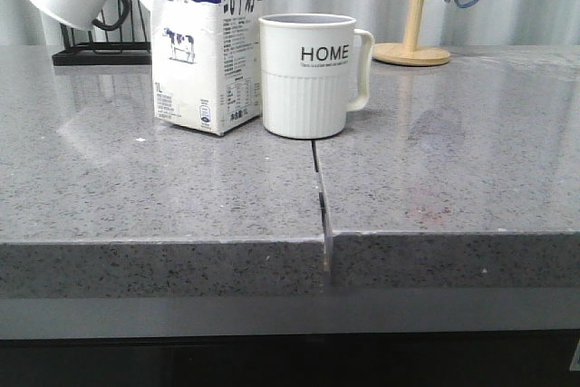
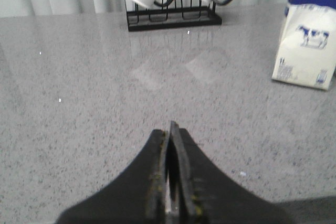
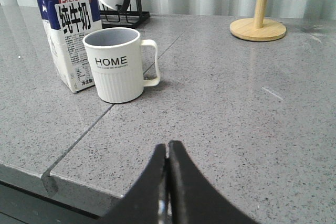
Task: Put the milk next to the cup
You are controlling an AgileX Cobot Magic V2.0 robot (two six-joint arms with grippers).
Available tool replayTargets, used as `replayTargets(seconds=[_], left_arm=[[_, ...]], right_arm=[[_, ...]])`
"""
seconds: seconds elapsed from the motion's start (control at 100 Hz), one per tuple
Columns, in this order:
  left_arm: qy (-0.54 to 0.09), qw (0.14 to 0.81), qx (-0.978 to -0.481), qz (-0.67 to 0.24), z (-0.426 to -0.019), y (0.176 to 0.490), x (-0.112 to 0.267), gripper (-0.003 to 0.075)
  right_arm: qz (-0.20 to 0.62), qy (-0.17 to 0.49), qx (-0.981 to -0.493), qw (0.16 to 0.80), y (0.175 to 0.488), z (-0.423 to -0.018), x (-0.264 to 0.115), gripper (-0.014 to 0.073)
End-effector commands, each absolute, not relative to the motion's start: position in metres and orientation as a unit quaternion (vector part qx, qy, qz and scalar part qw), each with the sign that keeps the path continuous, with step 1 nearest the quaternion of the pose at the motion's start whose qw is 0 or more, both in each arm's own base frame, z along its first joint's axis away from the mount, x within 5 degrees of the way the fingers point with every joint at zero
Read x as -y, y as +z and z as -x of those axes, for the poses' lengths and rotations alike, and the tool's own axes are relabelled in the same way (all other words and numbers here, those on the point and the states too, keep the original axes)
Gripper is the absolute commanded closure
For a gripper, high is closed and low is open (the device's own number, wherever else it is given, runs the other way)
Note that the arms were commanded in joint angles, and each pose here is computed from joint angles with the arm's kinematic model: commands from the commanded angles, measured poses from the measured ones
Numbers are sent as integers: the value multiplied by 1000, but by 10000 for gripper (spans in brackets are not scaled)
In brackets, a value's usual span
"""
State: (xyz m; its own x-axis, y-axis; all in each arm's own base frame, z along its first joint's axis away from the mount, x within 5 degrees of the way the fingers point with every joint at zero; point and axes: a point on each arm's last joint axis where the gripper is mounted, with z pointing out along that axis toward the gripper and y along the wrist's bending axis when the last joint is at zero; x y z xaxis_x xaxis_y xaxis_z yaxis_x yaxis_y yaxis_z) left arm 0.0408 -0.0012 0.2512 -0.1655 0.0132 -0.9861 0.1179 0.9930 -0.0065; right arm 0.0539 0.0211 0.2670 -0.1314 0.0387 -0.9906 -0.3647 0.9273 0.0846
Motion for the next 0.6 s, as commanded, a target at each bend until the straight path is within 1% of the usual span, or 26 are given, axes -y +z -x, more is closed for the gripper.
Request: replayTargets(seconds=[0.0,0.05,0.11,0.18,0.25,0.29,0.35,0.38,0.4,0.59], left_arm=[[-45,680,-731,-44,-43,261,2,741],[-47,686,-724,-46,-45,257,3,741],[-51,710,-701,-52,-48,252,5,741],[-53,732,-677,-53,-49,241,7,741],[-51,739,-670,-45,-51,225,7,741],[-47,737,-673,-37,-52,213,6,741],[-40,745,-665,-31,-55,202,6,741],[-35,732,-680,-28,-55,200,5,741],[-32,727,-685,-27,-55,199,5,741],[-27,729,-683,-22,-55,199,4,741]], right_arm=[[108,164,-706,681,281,-54,-21,662],[108,164,-706,681,281,-54,-21,662],[108,164,-706,681,281,-54,-21,662],[108,164,-706,681,281,-54,-21,662],[108,164,-706,681,281,-54,-21,662],[108,164,-706,681,281,-54,-21,662],[108,164,-706,681,281,-54,-21,662],[108,164,-706,681,281,-54,-21,662],[108,164,-706,681,281,-54,-21,662],[108,164,-706,681,281,-54,-21,662]])
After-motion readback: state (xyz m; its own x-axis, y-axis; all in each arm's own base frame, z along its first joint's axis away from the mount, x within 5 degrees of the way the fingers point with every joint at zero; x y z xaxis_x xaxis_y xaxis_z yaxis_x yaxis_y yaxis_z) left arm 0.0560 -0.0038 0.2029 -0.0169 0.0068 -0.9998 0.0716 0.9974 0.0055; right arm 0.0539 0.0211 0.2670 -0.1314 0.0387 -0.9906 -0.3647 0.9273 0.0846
